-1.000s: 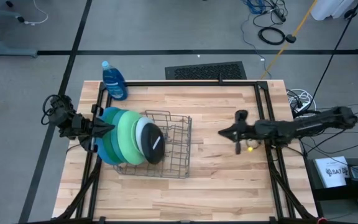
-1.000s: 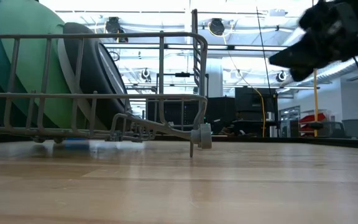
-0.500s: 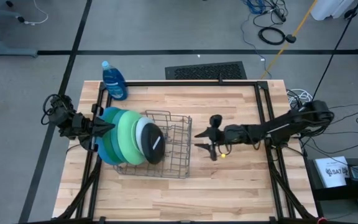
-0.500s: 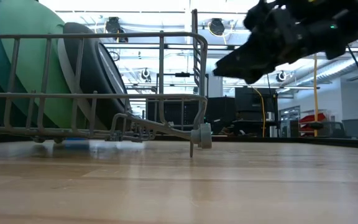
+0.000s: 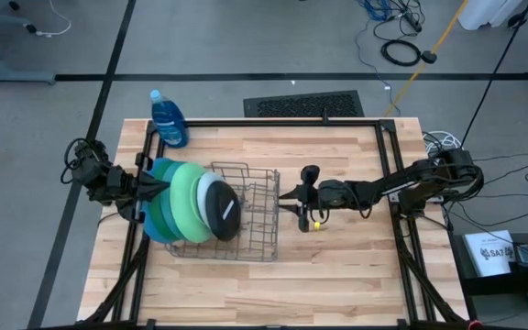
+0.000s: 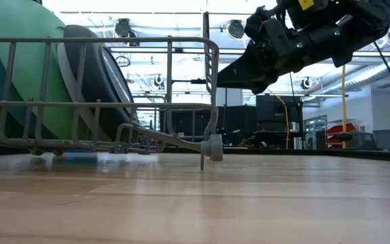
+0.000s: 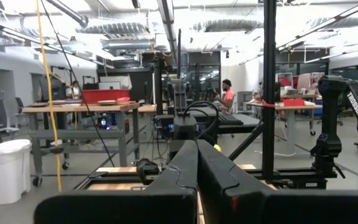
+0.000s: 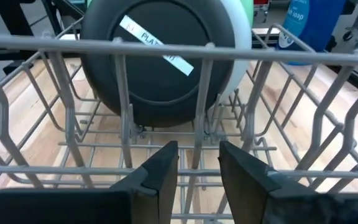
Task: Sort dishes
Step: Move the gray dish rack to the center of the table, then return to Home Position
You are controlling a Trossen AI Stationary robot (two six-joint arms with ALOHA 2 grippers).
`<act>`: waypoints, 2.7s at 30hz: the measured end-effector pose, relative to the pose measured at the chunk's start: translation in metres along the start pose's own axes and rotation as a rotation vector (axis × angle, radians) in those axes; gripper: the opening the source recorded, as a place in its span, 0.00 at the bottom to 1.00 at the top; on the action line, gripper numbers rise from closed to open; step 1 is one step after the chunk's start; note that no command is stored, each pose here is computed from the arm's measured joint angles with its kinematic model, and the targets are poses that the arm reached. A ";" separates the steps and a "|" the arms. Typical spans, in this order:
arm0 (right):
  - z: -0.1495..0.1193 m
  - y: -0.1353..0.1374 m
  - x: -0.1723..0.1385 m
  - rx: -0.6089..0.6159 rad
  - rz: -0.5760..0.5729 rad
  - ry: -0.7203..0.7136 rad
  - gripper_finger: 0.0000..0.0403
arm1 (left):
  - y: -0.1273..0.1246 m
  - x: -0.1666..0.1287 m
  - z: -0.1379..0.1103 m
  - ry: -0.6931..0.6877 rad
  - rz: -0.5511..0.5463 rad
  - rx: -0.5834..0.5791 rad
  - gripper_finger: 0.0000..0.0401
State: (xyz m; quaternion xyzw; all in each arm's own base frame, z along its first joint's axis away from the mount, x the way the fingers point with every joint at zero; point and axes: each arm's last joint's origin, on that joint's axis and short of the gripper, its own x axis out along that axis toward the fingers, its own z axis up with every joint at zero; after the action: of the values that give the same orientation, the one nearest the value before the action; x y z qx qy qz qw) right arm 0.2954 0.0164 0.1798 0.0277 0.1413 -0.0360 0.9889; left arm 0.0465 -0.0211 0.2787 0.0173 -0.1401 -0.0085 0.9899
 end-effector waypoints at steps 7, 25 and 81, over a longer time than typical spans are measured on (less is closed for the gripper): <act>0.001 0.000 0.000 -0.002 0.005 -0.005 0.27 | 0.000 0.000 0.000 0.000 0.000 0.004 0.00; 0.000 -0.001 0.034 -0.019 0.008 0.033 0.13 | 0.000 0.000 0.000 -0.001 -0.001 -0.009 0.00; 0.043 -0.015 -0.107 -0.110 -0.025 0.417 0.51 | -0.005 -0.004 -0.030 0.253 -0.017 -0.091 0.00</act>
State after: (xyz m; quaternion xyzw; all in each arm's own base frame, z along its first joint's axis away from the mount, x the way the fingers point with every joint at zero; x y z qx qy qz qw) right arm 0.2031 0.0052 0.2501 -0.0212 0.3450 -0.0340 0.9377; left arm 0.0512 -0.0255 0.2484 -0.0256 -0.0135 -0.0207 0.9994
